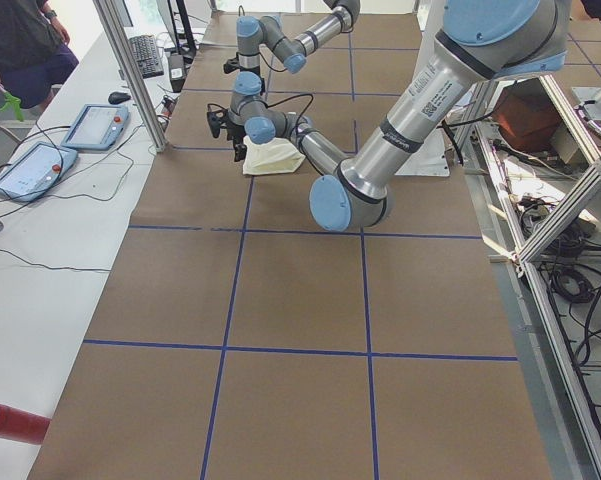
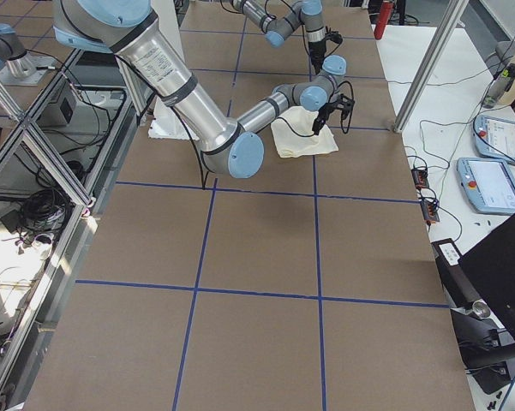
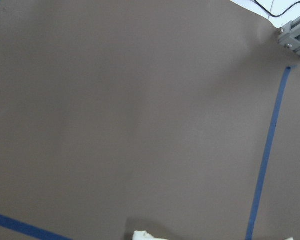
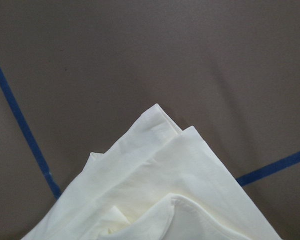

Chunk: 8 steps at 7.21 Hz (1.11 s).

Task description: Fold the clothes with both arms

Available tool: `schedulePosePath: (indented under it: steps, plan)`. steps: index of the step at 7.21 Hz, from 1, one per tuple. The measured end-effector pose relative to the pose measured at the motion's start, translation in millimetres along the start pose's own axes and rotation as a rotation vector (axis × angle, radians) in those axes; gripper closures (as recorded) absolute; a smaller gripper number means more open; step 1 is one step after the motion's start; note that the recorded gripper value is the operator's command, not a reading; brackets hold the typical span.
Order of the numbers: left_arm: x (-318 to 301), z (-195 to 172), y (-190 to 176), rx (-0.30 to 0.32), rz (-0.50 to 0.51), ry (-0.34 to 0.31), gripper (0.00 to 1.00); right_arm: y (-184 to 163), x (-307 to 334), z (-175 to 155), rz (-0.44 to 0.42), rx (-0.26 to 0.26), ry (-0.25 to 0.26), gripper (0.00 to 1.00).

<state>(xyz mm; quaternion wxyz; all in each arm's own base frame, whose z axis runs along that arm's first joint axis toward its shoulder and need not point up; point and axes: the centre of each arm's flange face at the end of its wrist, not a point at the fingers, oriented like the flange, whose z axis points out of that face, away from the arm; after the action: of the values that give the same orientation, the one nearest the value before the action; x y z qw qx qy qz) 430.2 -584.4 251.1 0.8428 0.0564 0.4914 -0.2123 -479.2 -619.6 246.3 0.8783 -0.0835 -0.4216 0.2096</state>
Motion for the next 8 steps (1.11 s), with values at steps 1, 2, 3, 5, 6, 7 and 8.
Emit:
schedulePosePath:
  steps: [1,2,3,5,6,7,8]
  plan:
    - [-9,-2,18,-0.028,0.024,0.009,0.00,-2,9,-5,-0.057,0.005,0.045,0.00]
    - [-9,6,44,-0.068,0.030,0.022,0.00,-10,30,-15,-0.137,0.012,0.084,0.00]
    - [-11,16,70,-0.104,0.010,0.050,0.00,-27,59,-27,-0.210,0.020,0.104,0.00]
    - [-24,32,114,-0.166,-0.059,0.129,0.00,-58,98,-43,-0.295,0.034,0.120,0.00]
    - [-23,38,131,-0.190,-0.080,0.148,0.00,-70,110,-51,-0.314,0.041,0.120,0.00]
    - [-21,41,140,-0.205,-0.090,0.166,0.00,-77,119,-56,-0.325,0.047,0.120,0.00]
    - [-21,45,145,-0.214,-0.092,0.191,0.00,-80,123,-59,-0.329,0.049,0.120,0.00]
